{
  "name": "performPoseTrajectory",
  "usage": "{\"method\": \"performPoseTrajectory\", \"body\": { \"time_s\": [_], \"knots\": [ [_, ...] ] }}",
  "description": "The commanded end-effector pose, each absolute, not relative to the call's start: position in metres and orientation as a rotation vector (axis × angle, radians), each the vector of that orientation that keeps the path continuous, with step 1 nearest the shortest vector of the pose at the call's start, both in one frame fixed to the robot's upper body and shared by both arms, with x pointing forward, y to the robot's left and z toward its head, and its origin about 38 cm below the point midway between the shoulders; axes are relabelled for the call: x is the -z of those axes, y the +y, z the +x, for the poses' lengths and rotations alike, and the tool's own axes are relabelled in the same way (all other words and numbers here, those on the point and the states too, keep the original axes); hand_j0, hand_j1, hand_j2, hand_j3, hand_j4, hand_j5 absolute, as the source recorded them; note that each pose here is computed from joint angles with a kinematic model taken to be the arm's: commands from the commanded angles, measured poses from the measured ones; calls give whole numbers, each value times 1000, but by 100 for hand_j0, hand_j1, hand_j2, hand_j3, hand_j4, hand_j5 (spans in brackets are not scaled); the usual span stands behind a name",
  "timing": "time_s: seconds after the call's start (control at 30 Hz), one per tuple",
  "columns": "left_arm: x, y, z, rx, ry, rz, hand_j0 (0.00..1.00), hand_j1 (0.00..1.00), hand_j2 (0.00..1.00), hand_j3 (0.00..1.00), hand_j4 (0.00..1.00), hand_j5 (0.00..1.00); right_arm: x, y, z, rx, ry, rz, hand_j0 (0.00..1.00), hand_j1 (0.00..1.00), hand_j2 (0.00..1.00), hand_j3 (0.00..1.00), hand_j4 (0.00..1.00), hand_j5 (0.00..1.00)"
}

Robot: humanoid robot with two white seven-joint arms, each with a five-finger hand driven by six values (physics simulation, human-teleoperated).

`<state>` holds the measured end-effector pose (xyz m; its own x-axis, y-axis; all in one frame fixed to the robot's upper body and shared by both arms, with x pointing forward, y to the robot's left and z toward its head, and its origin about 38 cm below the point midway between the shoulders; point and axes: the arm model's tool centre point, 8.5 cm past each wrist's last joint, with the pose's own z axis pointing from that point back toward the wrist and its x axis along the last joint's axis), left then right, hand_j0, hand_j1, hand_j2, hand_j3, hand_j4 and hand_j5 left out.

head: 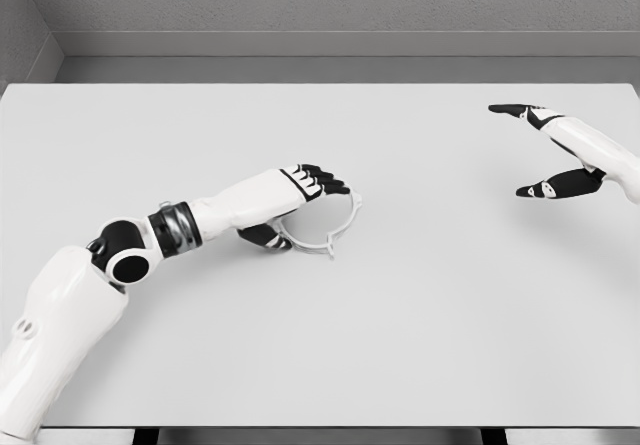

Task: Assemble PVC drainage pipe clamps

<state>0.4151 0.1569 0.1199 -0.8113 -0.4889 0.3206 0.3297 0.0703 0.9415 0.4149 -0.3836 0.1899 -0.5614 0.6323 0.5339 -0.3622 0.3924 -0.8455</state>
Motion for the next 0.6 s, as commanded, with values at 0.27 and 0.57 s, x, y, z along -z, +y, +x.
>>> {"method": "performPoseTrajectory", "body": {
  "time_s": [0.27, 0.57],
  "knots": [
    [-116, 146, 419, 1782, -1772, 141, 100, 100, 100, 100, 100, 100, -190, -384, 415, -1328, -1720, -234, 100, 100, 100, 100, 100, 100],
    [-119, 140, 425, 1777, -1778, 149, 100, 100, 100, 100, 100, 100, -191, -386, 414, -1330, -1718, -239, 100, 100, 100, 100, 100, 100]
  ]
}}
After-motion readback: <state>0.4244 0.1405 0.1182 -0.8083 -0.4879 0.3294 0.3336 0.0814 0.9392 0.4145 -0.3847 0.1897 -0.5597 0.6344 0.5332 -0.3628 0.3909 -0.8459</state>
